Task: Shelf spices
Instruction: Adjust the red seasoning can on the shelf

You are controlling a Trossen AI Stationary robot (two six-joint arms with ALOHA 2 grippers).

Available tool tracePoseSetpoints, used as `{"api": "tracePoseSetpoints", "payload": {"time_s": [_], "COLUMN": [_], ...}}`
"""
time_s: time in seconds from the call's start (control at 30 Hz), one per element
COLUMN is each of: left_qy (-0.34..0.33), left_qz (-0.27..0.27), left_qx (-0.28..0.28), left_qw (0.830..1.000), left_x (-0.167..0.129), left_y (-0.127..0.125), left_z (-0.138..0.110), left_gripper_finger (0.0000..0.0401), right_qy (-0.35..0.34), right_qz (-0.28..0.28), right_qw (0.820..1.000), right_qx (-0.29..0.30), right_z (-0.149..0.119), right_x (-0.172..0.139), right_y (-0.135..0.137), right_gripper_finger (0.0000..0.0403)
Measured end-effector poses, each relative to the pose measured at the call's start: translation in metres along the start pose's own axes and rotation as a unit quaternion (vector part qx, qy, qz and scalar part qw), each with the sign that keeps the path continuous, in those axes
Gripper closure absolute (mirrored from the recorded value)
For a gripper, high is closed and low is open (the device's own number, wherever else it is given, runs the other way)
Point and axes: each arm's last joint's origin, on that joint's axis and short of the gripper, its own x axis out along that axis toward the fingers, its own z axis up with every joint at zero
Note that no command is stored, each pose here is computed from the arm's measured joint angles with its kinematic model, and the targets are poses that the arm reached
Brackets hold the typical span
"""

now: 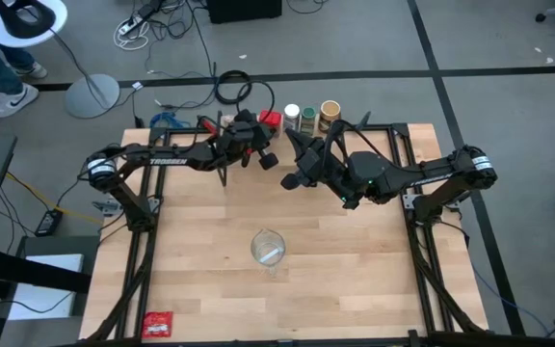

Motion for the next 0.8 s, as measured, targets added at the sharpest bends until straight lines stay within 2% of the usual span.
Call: {"api": "tracePoseSetpoints", "payload": {"time_s": [0.8], "left_qy": [-0.026], "left_qz": [0.013], "left_qx": [-0.016], "left_qw": [0.999], "left_x": [0.005], "left_y": [0.013], "left_z": [0.001], "left_gripper_finger": [0.0400], "right_qy": [-0.001], "right_qz": [0.001], "right_qw": [1.000], "right_qx": [0.006], "right_z": [0.000], "right_x": [0.000], "right_y": [0.000], "right_gripper_finger": [0.0403]}}
